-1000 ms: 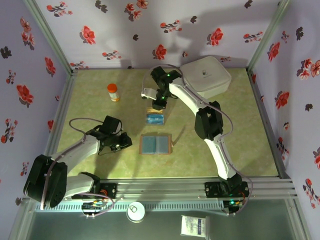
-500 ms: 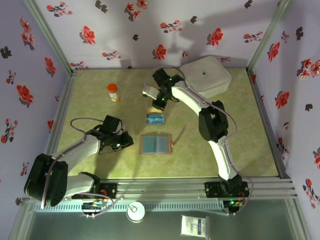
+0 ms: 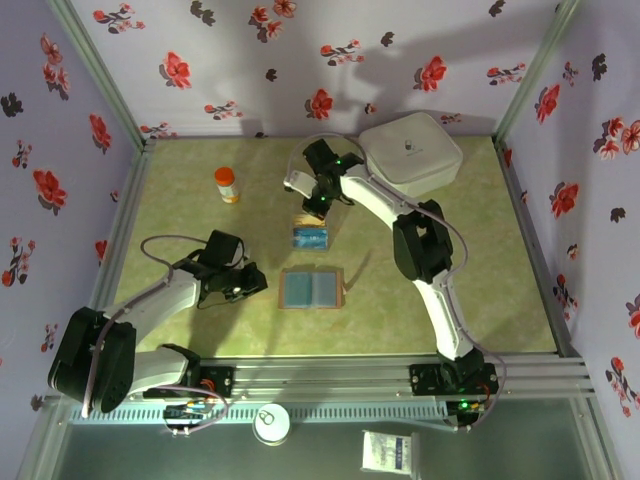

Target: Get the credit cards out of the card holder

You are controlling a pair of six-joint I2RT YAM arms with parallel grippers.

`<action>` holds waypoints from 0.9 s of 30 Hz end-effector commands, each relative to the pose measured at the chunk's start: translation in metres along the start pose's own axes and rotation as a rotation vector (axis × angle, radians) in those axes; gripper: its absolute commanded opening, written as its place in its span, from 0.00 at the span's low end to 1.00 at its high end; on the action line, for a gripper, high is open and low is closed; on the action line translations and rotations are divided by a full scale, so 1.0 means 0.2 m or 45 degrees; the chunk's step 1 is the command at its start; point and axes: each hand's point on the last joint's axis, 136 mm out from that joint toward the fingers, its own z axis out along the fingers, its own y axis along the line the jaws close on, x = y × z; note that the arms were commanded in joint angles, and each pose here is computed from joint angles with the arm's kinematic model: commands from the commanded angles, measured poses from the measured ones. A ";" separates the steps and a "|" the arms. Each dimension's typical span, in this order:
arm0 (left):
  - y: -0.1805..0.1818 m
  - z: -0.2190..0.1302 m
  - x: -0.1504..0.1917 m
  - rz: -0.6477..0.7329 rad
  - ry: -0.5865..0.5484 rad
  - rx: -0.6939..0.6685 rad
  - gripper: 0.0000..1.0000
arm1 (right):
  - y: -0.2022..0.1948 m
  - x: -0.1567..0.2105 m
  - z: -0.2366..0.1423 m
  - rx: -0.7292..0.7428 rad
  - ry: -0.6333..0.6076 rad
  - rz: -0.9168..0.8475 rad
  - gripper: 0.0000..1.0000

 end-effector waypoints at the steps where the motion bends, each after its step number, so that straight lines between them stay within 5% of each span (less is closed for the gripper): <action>1: 0.02 0.02 0.02 0.007 0.022 -0.002 0.12 | 0.02 0.04 0.05 -0.046 0.033 0.017 0.00; 16: -0.01 0.00 0.00 0.003 0.009 0.031 0.12 | -0.07 -0.09 -0.18 0.134 -0.101 0.082 0.04; 27: -0.09 0.03 -0.01 0.010 0.010 0.090 0.10 | 0.02 -0.01 -0.40 0.178 -0.265 0.505 0.10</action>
